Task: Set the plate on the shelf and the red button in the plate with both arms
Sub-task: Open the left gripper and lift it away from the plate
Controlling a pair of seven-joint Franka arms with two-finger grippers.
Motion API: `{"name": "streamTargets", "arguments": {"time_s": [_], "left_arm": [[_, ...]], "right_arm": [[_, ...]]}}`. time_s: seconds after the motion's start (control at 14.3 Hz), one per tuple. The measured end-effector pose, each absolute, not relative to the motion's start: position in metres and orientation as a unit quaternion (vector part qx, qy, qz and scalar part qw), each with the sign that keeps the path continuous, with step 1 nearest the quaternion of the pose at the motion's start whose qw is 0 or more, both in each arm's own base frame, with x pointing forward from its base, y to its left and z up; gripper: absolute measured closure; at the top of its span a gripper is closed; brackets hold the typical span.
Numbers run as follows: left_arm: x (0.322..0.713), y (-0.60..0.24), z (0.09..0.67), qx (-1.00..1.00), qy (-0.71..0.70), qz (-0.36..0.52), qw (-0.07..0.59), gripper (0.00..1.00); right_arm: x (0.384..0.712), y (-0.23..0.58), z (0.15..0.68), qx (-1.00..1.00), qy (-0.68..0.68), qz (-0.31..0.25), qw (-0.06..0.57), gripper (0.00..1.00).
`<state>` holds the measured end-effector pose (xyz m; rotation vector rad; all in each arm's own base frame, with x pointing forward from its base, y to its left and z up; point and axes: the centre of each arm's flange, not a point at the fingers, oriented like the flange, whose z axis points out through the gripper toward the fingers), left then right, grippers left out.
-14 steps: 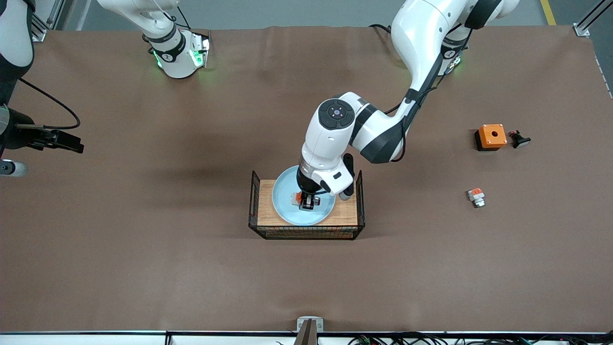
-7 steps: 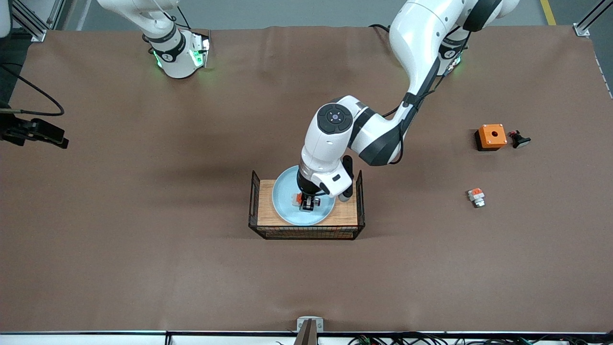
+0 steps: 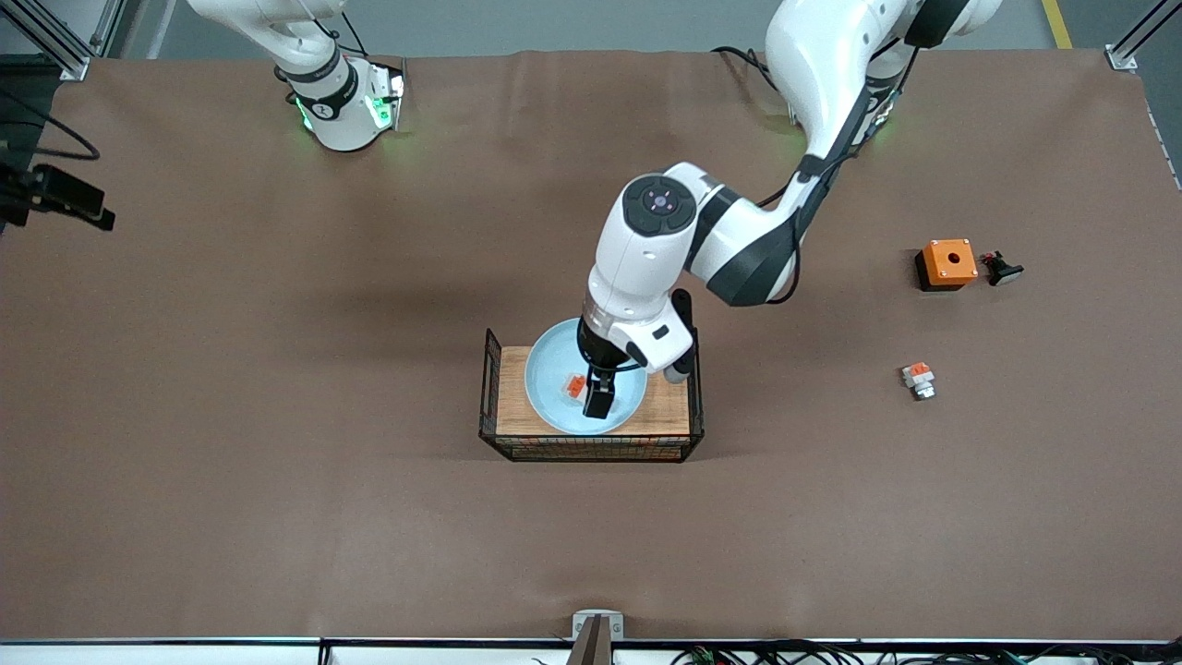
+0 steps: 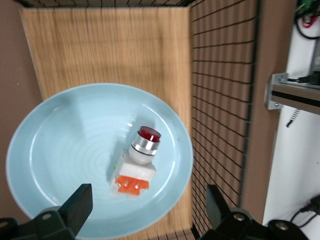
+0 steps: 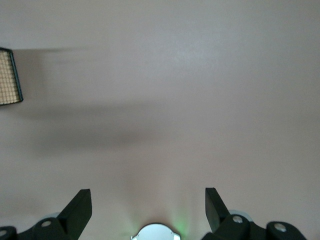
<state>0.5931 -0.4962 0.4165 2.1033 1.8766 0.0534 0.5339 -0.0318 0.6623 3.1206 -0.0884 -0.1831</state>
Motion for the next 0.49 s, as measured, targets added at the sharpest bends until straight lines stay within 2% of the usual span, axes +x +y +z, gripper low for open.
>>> {"name": "streamTargets", "arguments": {"time_s": [0.21,0.49], "left_arm": [[0.599,-0.453,0.48,0.762,0.632,0.03,0.14,0.0],[0.623,-0.338,0.549,0.818,0.567,0.015,0.099,0.0]], "right_arm": [[0.52,-0.031,0.663,0.998,-0.026,-0.055,0.001,0.0],[0.516,-0.022,0.662,0.999,-0.017,-0.036,-0.001,0.0]]}}
